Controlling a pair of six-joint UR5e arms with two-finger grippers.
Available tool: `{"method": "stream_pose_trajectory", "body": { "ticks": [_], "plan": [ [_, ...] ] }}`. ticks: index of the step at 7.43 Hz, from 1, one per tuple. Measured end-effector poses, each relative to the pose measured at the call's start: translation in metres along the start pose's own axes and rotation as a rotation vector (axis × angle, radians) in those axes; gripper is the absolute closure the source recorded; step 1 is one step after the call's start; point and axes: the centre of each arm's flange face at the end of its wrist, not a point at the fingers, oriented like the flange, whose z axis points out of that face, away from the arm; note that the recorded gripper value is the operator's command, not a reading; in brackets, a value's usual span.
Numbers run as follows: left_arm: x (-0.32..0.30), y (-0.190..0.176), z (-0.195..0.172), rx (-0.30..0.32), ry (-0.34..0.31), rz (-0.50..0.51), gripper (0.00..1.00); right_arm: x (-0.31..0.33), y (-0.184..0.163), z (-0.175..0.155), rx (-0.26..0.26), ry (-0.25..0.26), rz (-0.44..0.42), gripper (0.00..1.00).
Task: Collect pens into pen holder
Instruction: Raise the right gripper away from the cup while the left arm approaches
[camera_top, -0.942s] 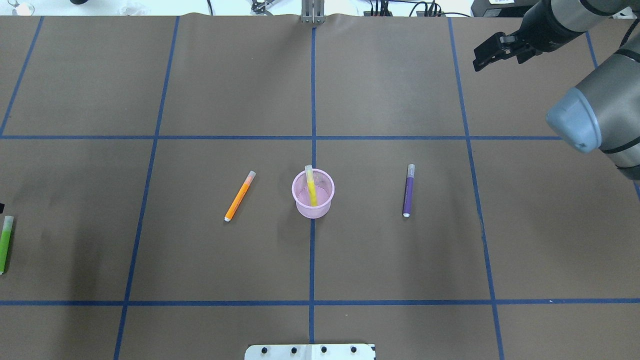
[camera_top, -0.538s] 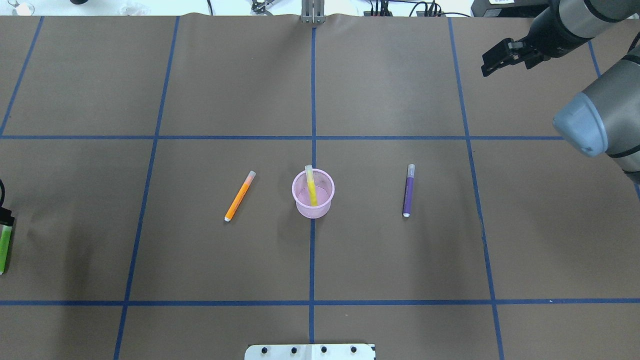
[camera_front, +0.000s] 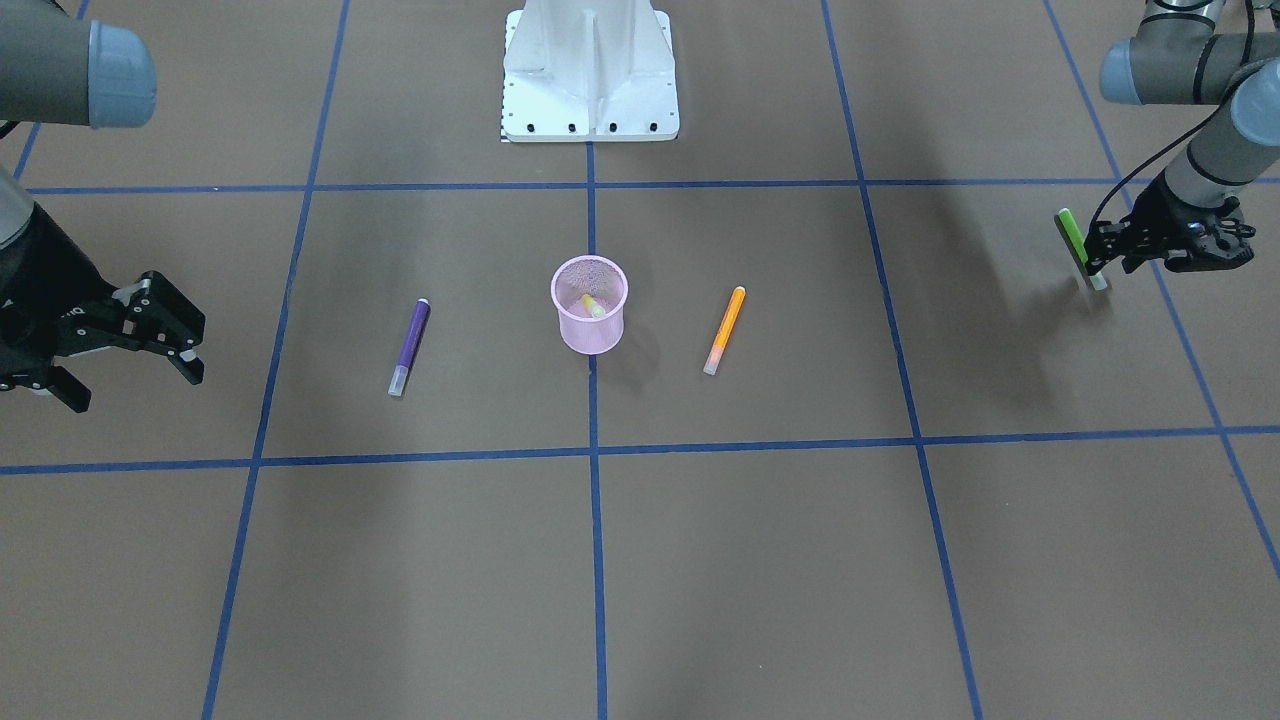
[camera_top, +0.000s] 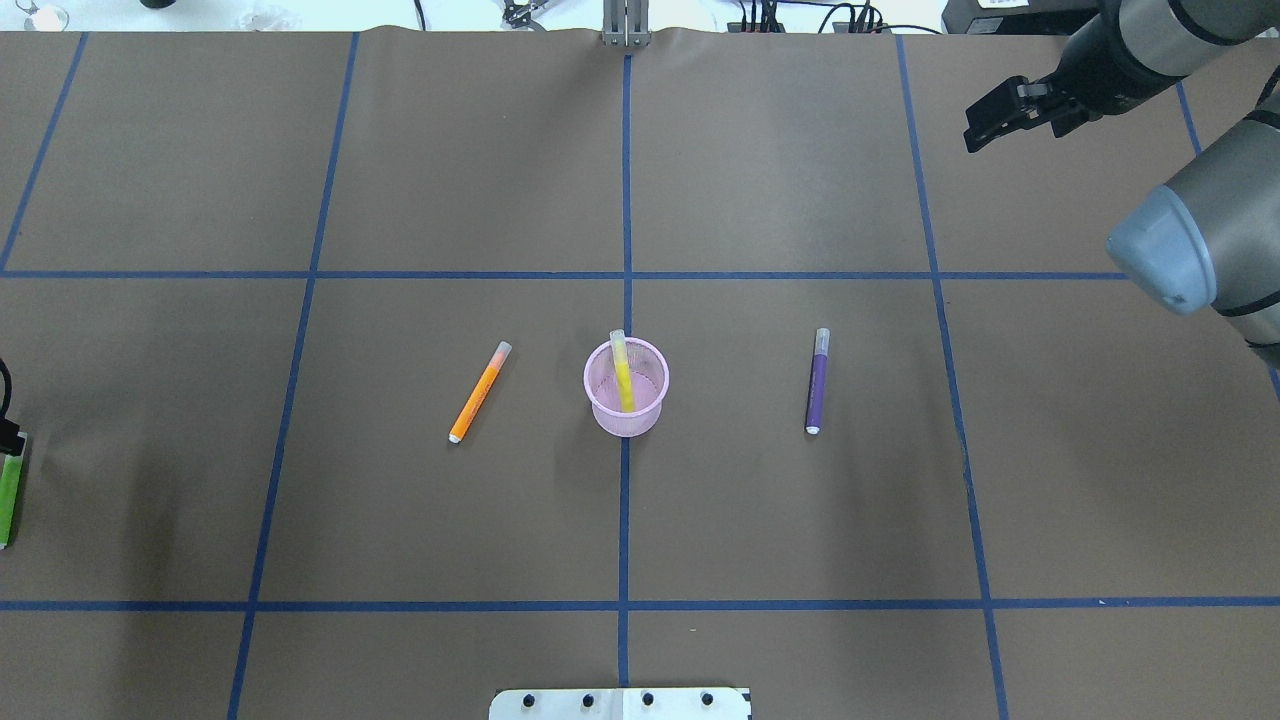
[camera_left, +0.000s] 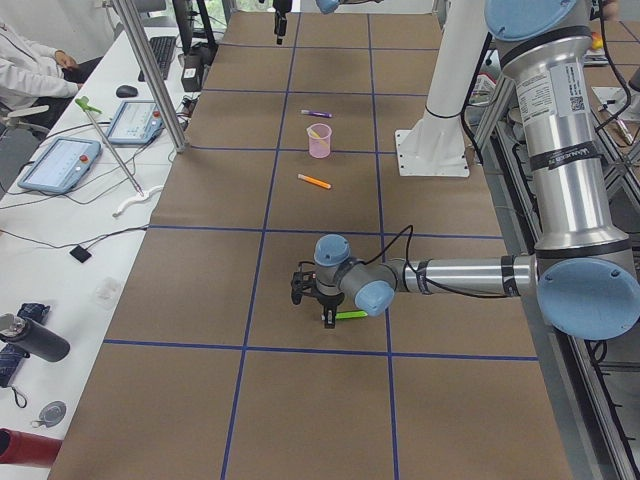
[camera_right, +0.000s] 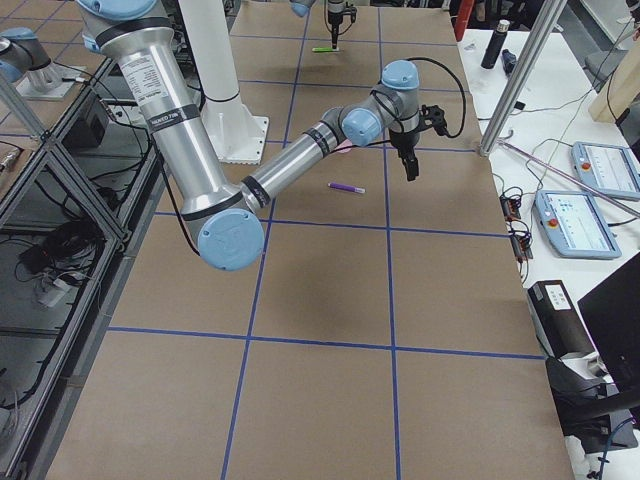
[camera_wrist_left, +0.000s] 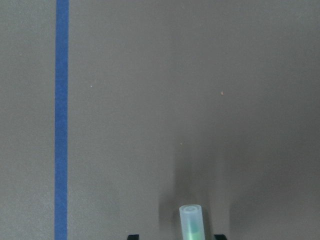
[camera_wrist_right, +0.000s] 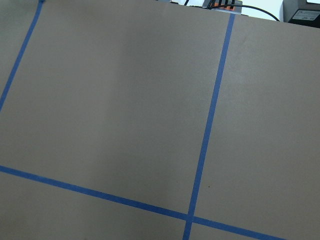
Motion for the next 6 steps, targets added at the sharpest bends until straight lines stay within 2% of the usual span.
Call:
{"method": "stream_pose_trajectory", "body": {
  "ticks": [3, 4, 5, 6],
  "plan": [
    [0.006, 0.002, 0.005, -0.008, 0.005, 0.017, 0.53, 0.002, 0.001, 0.001, -0.001, 0.003, 0.004, 0.0],
    [0.006, 0.003, 0.008, -0.007, 0.01, 0.026, 0.59, 0.004, 0.003, 0.002, -0.002, 0.005, 0.005, 0.0],
    [0.004, 0.005, 0.012, -0.005, 0.016, 0.034, 0.72, 0.005, 0.003, 0.002, -0.003, 0.006, 0.006, 0.0],
    [0.003, 0.005, 0.014, 0.0, 0.023, 0.04, 0.91, 0.006, 0.004, 0.002, -0.004, 0.007, 0.007, 0.0]
  ]
}}
